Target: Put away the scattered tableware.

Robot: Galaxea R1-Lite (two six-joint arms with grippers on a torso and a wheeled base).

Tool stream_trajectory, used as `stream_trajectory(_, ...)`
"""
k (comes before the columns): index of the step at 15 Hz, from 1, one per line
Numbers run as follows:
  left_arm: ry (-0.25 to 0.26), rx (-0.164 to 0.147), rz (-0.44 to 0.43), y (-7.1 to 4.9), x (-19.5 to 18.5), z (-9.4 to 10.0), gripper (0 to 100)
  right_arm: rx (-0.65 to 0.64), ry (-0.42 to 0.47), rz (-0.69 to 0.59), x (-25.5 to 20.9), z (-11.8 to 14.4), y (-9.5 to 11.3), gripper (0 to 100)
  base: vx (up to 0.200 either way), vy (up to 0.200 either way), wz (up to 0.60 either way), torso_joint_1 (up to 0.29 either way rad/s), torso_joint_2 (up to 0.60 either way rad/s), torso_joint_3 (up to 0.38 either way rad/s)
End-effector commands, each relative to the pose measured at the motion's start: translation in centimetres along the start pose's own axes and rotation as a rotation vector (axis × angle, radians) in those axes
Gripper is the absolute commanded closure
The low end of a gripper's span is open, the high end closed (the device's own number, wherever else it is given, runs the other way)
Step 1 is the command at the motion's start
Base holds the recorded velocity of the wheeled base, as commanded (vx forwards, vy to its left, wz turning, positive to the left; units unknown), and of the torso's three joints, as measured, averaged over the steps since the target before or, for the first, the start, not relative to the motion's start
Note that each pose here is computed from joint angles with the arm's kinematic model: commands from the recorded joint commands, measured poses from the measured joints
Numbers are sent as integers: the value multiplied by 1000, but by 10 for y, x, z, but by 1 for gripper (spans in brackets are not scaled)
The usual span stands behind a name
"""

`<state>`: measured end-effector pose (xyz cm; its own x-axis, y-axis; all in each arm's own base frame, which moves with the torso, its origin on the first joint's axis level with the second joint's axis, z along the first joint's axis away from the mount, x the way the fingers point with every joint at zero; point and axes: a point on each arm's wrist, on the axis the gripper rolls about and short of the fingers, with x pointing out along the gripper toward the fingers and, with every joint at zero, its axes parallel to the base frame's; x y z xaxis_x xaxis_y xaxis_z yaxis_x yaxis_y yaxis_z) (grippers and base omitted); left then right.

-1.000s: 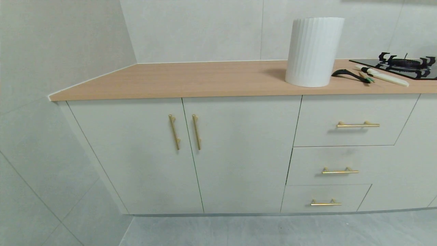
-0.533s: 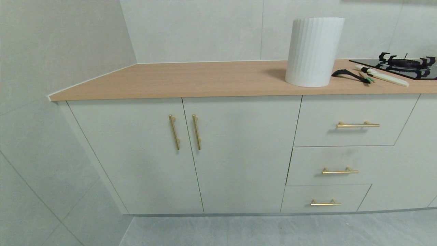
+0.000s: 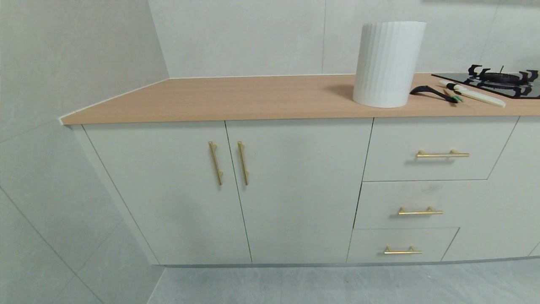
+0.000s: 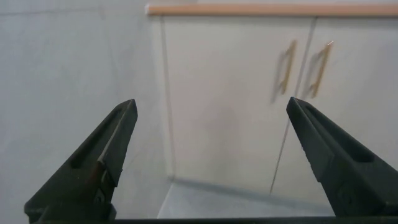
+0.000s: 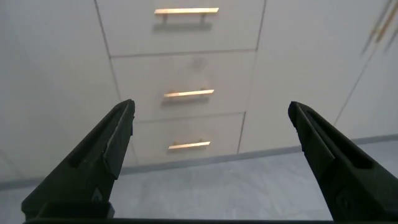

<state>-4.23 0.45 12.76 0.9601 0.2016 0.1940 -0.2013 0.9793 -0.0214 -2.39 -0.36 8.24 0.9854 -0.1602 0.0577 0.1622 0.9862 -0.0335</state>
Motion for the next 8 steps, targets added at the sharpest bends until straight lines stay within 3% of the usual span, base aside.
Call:
stream_trajectory(1, 28, -4, -36, -3, 7, -24, 0, 2, 6, 40, 1, -2, 1, 0, 0, 0, 0, 0, 0, 0)
stream_trajectory(2, 33, -4, -42, -3, 8, -27, 0, 0, 7, 54, 0, -2, 1, 0, 0, 0, 0, 0, 0, 0)
stream_trajectory(3, 63, 2, -52, -4, 10, -41, 0, -6, 59, 122, 0, -8, 3, 0, 0, 0, 0, 0, 0, 0)
stream_trajectory(6, 146, 16, -76, -5, 9, -50, 0, 13, 62, 128, 0, -8, 3, 0, 0, 0, 0, 0, 0, 0)
stream_trajectory(7, 191, 1, -119, -5, 8, -54, 0, 18, 62, 129, 0, -8, 3, 0, 0, 0, 0, 0, 0, 0)
stream_trajectory(8, 190, 5, -127, -6, 8, -54, 0, 29, 63, 130, 0, -8, 3, 0, 0, 0, 0, 0, 0, 0)
